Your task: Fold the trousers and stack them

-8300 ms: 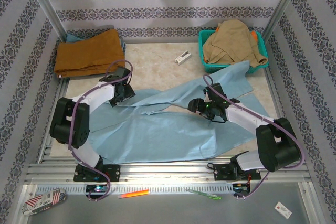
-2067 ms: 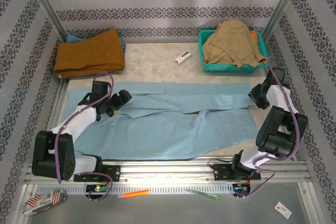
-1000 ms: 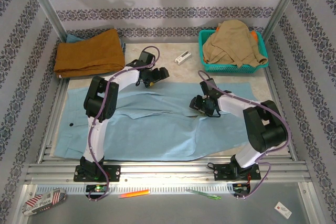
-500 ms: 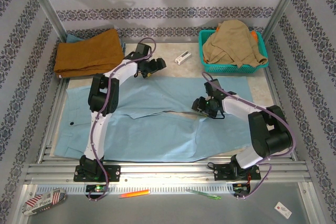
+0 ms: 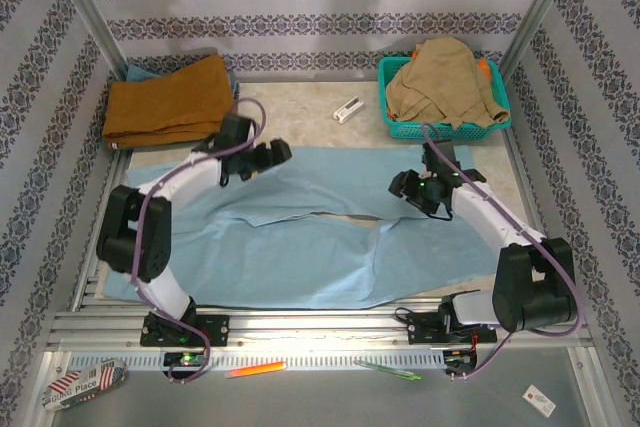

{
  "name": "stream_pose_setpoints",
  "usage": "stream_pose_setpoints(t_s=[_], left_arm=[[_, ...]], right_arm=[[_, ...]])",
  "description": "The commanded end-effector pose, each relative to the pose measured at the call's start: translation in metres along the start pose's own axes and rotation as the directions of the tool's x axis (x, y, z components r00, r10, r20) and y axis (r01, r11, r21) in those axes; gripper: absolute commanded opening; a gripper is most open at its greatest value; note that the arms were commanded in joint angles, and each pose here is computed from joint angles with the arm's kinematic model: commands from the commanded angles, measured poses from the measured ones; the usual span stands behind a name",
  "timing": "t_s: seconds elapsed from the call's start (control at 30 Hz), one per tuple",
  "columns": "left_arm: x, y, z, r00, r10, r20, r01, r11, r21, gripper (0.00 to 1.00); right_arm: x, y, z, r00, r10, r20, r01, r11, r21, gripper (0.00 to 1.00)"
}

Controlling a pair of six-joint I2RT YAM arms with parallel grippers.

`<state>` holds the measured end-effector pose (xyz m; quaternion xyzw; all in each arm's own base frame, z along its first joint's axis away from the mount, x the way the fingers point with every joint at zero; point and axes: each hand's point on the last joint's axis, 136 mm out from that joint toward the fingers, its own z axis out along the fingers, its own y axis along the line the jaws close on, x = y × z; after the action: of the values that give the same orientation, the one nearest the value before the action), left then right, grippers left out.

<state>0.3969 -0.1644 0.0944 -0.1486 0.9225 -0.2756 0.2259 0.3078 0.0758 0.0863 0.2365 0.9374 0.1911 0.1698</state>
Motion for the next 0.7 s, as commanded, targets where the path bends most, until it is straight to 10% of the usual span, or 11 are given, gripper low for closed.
stream_pose_setpoints(t_s=[0.0,0.4,0.67], left_arm=[[0.033,0.038,0.022,0.995,-0.100,0.015,0.100,0.995,-0.021,0.93],[-0.002,0.098,0.063,0.953,-0.281,0.110,0.285,0.958,-0.028,0.91],[-0.011,0.068,0.048,0.957,-0.278,0.079,0.267,0.956,0.122,0.91]], right_arm=[[0.009,-0.021,0.004,0.998,0.049,-0.043,-0.048,0.998,0.035,0.59],[0.010,-0.085,0.001,0.971,0.235,-0.040,-0.228,0.964,0.136,0.63],[0.034,-0.071,-0.021,0.977,0.206,-0.061,-0.199,0.974,0.112,0.64]])
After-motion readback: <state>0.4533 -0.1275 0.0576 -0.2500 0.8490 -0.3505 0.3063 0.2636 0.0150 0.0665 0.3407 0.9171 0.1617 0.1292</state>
